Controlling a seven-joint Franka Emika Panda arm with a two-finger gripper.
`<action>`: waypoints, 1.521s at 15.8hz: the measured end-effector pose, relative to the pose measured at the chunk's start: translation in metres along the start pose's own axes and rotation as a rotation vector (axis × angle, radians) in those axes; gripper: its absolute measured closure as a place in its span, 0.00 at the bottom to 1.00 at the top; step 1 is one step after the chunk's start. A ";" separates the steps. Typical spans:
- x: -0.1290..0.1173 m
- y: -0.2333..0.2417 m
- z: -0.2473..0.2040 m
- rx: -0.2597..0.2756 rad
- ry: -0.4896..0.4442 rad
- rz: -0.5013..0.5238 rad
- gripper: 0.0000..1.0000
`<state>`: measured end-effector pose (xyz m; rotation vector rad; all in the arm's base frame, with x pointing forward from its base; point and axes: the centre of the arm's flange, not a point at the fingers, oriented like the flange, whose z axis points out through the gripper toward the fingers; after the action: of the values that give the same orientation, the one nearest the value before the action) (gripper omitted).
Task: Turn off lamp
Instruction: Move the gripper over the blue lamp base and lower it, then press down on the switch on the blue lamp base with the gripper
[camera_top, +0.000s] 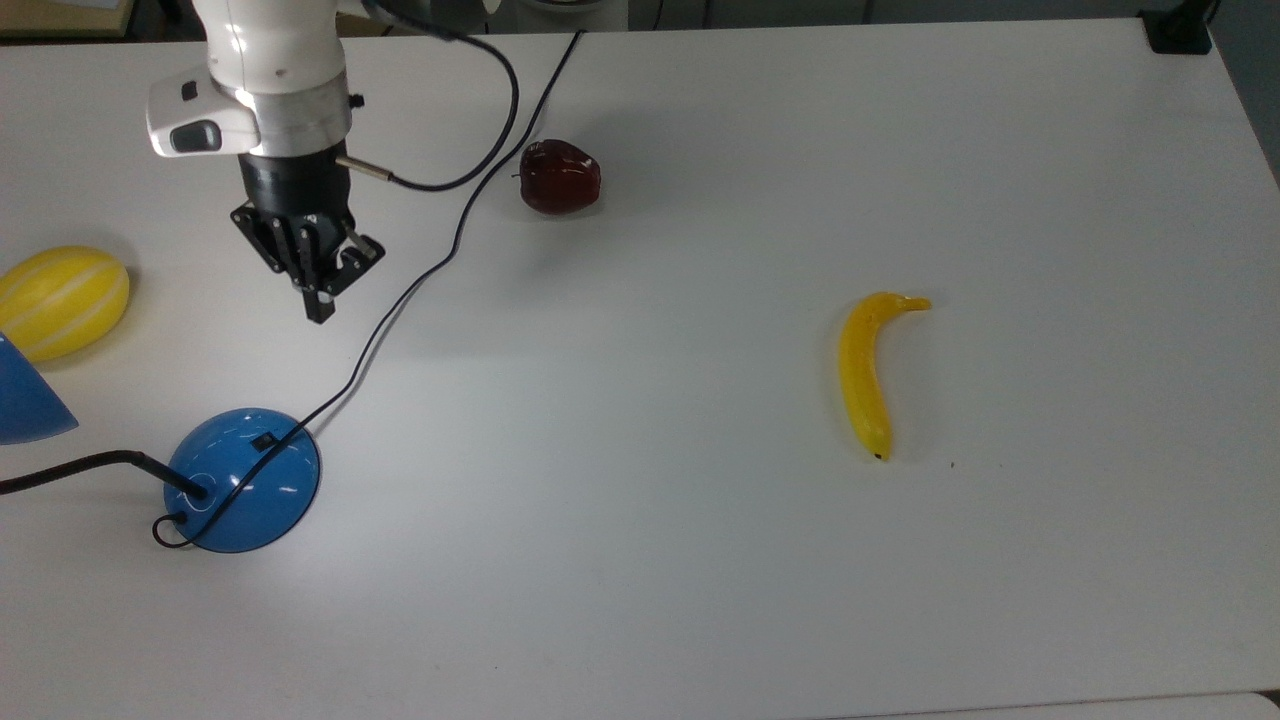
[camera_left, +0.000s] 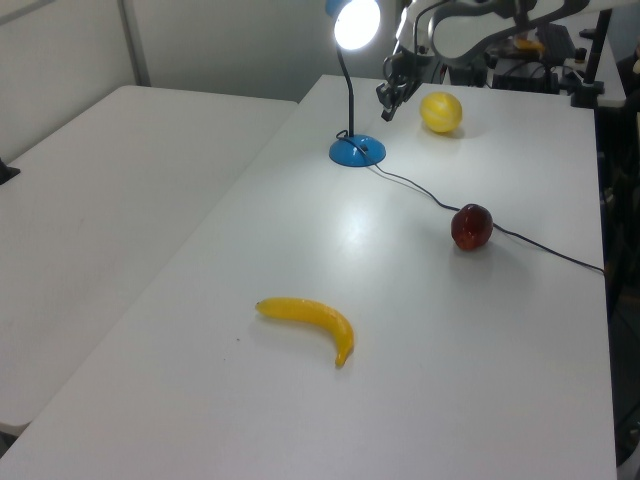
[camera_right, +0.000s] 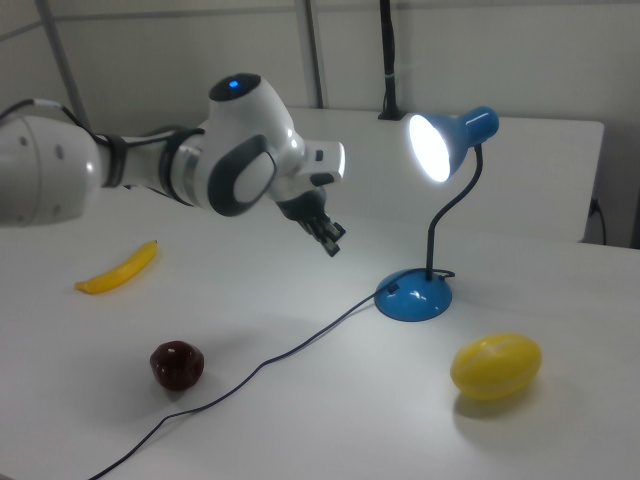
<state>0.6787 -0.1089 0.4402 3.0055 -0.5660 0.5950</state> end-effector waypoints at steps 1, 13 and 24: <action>0.005 0.003 0.012 -0.012 0.010 0.013 0.99; 0.047 0.034 0.087 -0.094 0.100 0.149 0.99; 0.040 0.029 0.123 -0.116 0.143 0.161 0.99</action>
<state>0.7480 -0.1612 0.3397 2.7993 -0.8079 0.7505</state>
